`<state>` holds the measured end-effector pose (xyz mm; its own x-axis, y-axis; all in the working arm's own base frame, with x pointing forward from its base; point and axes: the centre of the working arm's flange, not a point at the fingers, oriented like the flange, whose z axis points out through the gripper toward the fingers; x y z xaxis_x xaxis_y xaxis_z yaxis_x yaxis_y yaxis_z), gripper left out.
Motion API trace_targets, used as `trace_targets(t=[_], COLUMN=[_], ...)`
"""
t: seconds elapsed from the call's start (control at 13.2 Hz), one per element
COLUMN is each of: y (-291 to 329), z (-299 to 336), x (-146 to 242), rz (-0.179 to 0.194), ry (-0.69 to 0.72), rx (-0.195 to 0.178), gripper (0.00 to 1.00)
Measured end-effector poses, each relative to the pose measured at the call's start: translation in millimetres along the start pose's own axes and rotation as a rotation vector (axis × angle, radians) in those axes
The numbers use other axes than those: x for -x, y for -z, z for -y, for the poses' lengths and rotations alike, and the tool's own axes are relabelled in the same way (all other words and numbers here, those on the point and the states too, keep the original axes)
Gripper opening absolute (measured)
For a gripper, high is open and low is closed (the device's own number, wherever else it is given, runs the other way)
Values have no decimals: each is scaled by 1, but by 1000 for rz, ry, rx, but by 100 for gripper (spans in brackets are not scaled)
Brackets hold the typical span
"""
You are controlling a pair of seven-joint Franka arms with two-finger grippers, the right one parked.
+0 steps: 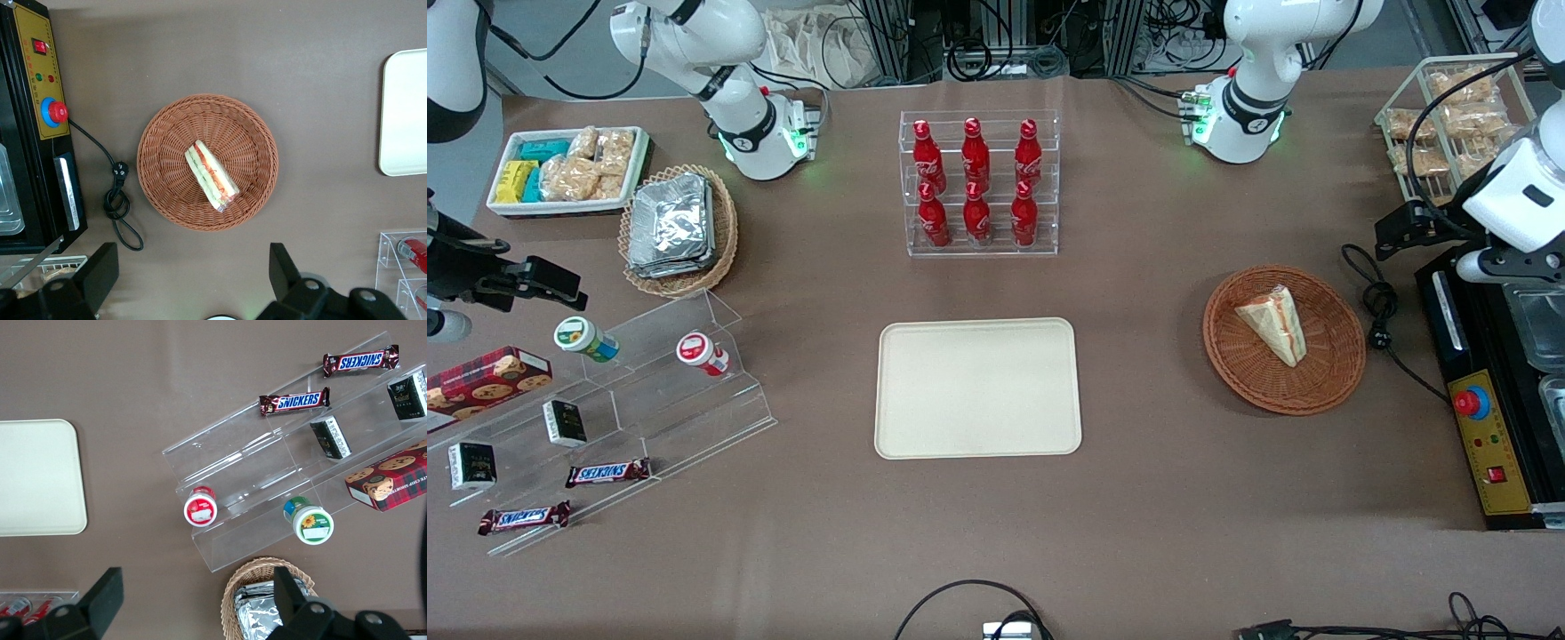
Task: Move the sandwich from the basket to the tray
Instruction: 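Move the left gripper over the wicker basket above the wrapped sandwich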
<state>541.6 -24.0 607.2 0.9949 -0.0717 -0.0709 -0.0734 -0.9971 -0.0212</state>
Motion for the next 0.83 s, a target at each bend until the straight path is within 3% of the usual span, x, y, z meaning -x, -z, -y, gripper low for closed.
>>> trace_targets(t=[0.45, 0.83], y=[-1, -38], z=[-2, -2], x=[-1, -12], rz=[0, 37], ry=[77, 207], rx=[21, 22], gripper=[100, 100])
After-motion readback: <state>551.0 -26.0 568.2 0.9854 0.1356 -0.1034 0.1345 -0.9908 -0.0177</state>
